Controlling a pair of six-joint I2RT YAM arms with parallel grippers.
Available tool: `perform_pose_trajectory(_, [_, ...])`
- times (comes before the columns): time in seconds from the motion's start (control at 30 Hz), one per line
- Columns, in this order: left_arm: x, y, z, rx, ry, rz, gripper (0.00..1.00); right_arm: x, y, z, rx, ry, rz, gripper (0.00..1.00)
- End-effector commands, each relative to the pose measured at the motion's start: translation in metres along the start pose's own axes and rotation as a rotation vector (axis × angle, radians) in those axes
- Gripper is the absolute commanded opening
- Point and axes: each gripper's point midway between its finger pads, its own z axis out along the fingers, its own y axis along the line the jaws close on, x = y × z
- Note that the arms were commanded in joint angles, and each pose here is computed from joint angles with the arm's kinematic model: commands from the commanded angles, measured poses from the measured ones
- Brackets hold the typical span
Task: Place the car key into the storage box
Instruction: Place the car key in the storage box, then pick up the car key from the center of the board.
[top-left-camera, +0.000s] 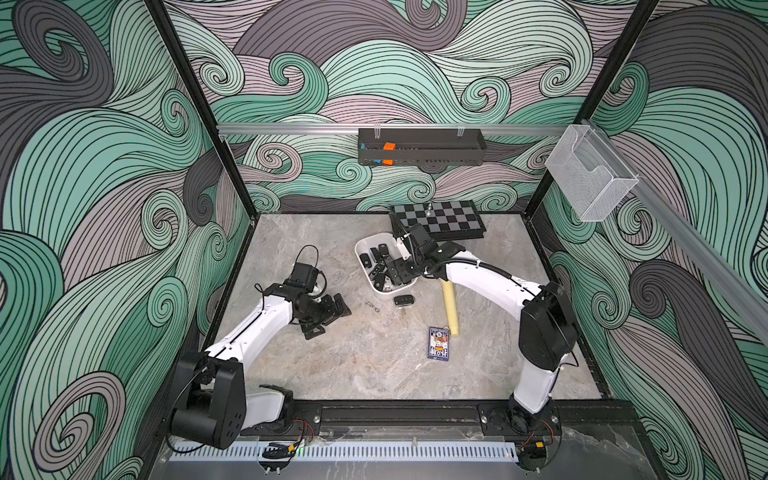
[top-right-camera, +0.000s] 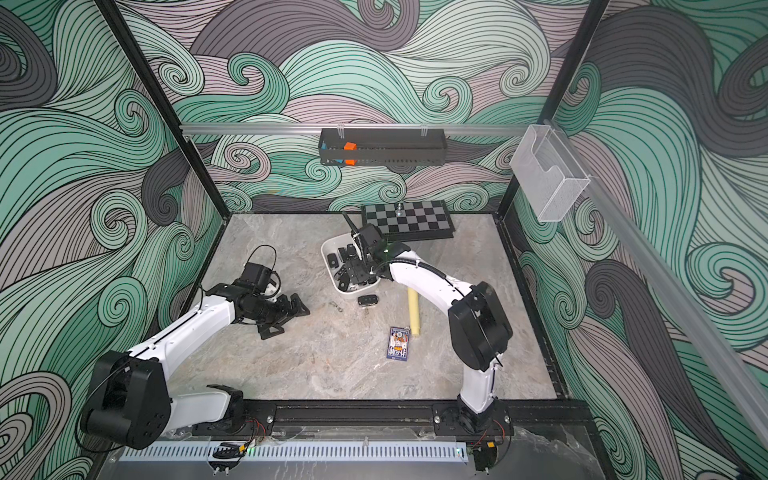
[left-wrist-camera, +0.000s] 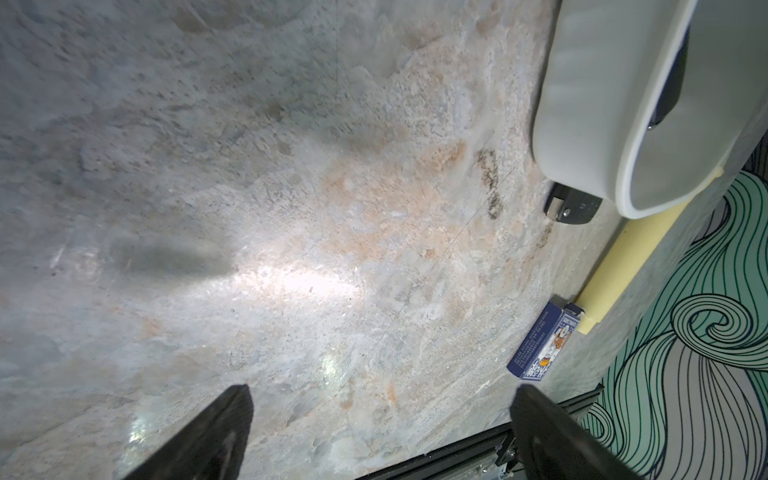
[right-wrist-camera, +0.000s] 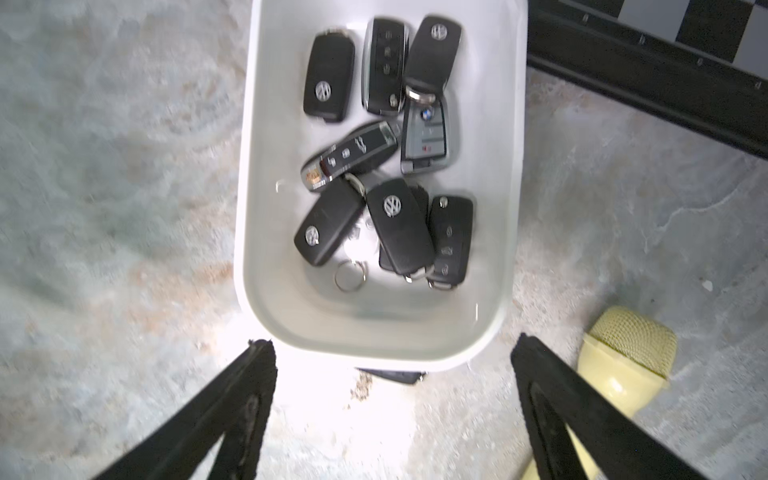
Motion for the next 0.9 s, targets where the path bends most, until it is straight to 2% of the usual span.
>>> perform_pose_trajectory(0.0, [-0.009, -0.014, -0.004, 0.031, 0.005, -0.001, 0.98, 0.017, -0.002, -0.007, -0.029, -0.007, -0.008, 0.94])
perform_pose_trajectory(0.13, [-0.015, -0.02, -0.003, 0.037, 0.018, -0.002, 0.97, 0.042, -0.003, -0.016, -0.069, -0.014, -0.007, 0.99])
perform_pose_trajectory(0.4, [-0.026, -0.032, -0.009, 0.047, -0.002, -0.007, 0.96, 0.084, 0.003, -0.006, -0.132, 0.044, -0.007, 0.99])
perform_pose_trajectory(0.57, [-0.021, -0.026, -0.013, 0.029, -0.008, -0.009, 0.96, 0.095, 0.008, 0.014, -0.157, 0.076, -0.019, 0.99])
perform_pose_trajectory(0.87, [-0.009, -0.013, -0.019, -0.004, -0.019, -0.01, 0.96, 0.085, 0.01, 0.053, -0.148, 0.104, -0.108, 0.99])
